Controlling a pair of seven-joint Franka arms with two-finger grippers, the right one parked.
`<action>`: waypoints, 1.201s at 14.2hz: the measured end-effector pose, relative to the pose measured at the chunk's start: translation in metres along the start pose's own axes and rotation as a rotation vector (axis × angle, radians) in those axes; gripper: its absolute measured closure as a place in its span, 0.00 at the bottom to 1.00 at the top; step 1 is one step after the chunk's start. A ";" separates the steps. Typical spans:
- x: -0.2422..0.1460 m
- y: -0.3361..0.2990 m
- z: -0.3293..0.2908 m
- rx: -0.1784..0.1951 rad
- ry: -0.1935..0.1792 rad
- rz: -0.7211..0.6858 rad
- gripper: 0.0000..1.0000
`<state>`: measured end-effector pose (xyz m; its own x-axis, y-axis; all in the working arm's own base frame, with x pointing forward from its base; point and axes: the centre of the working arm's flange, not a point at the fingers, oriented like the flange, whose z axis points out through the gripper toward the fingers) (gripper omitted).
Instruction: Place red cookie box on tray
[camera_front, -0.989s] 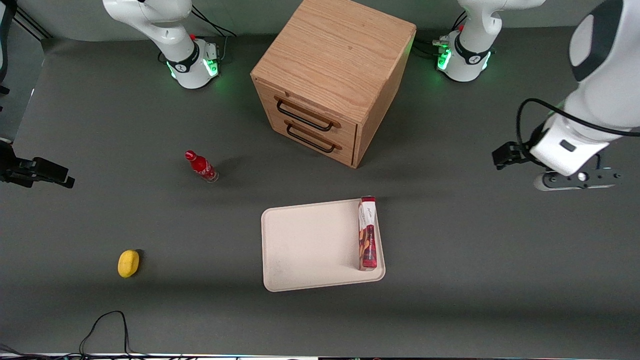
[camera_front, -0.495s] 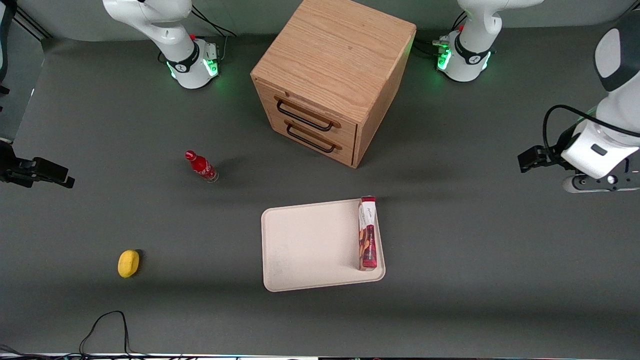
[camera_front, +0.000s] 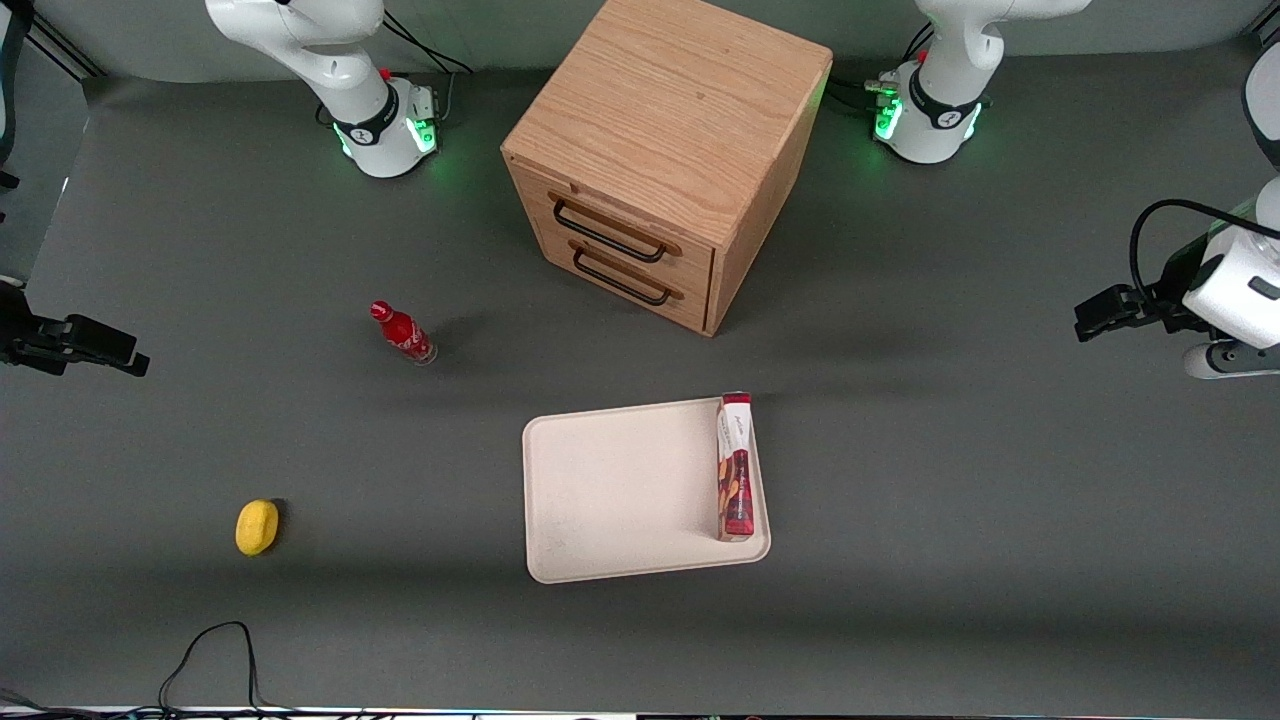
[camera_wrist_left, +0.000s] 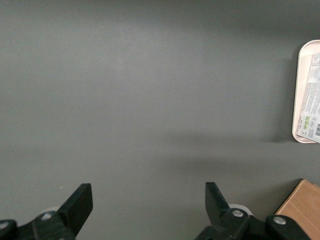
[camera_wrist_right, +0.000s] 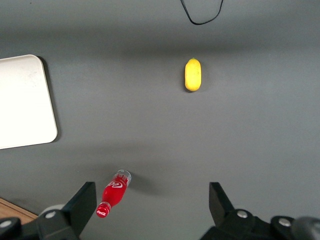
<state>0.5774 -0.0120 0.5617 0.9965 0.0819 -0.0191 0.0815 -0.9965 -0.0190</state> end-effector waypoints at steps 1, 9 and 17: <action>0.000 0.000 -0.001 -0.006 0.000 -0.001 0.00; -0.010 0.003 -0.006 -0.019 -0.066 0.031 0.00; -0.010 0.011 -0.014 -0.022 -0.052 0.046 0.00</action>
